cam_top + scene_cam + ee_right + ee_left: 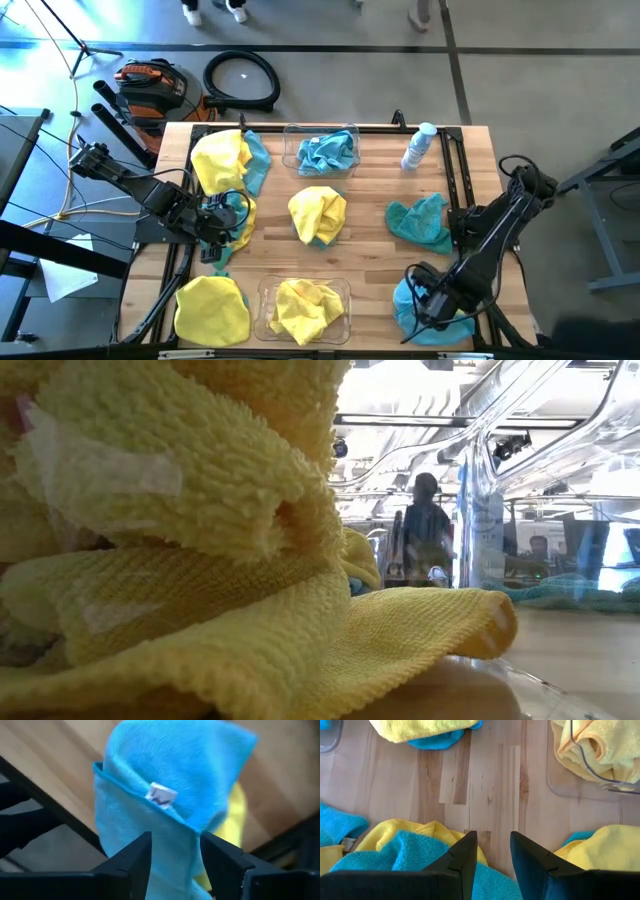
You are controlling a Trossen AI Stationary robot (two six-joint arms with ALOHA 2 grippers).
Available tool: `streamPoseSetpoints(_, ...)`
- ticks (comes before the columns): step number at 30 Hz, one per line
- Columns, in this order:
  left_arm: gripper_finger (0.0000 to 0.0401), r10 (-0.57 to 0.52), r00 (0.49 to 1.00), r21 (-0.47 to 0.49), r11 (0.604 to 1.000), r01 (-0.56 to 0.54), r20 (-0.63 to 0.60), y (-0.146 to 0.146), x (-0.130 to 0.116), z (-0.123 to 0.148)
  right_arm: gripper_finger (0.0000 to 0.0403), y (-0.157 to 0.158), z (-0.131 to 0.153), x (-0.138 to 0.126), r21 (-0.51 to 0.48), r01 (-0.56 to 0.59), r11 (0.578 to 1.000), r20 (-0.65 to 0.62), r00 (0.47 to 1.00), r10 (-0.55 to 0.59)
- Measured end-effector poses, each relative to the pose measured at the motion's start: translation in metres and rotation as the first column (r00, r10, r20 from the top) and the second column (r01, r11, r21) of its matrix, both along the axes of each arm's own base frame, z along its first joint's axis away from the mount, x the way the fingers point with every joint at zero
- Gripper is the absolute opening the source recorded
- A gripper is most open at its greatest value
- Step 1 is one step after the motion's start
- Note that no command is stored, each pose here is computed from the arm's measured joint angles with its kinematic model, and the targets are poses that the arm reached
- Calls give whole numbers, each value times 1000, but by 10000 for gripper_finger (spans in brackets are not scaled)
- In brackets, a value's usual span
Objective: Sort microfiber towel by color & place in baskets
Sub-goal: Put the blue microfiber towel into the top transparent bin
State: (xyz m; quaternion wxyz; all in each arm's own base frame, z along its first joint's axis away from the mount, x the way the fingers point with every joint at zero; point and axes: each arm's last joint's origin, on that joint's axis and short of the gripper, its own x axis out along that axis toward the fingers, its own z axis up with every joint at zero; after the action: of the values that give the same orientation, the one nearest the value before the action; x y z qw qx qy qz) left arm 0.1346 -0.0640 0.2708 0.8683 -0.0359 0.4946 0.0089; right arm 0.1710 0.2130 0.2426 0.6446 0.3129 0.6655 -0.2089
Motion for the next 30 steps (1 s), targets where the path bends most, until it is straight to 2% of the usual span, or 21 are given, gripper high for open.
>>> streamPoseSetpoints(6, 106, -1, 1000, -11, 1000, 1, 21, -1, 2, 1, 131, 9, -22, 0, 99, 12, 995, 54, 998, -18)
streamPoseSetpoints(10, 106, -1, 1000, -14, 1000, 1, 27, -1, 2, 1, 63, 14, -28, 3, 168, 19, 986, 96, 995, -36)
streamPoseSetpoints(12, 106, -2, 1000, -14, 1000, 2, 27, -1, 2, 1, 19, 15, -26, 4, 183, 22, 983, 107, 993, -42)
streamPoseSetpoints(13, 106, -3, 1000, -13, 1000, 4, 27, -1, 2, 1, 11, 16, -25, 4, 178, 27, 984, 109, 993, -47)
streamPoseSetpoints(18, 106, -45, 999, 14, 999, 45, 28, -1, 2, 1, 5, 18, 0, 9, 139, 82, 987, 172, 979, -106)
streamPoseSetpoints(23, 106, -51, 998, 26, 998, 50, 31, -1, 2, 1, 3, 16, 40, 12, 64, 147, 987, 255, 954, -158)
streamPoseSetpoints(30, 106, -30, 999, 14, 999, 30, 31, -1, 3, 1, 1, -1, 98, 16, -76, 241, 968, 462, 868, -180)
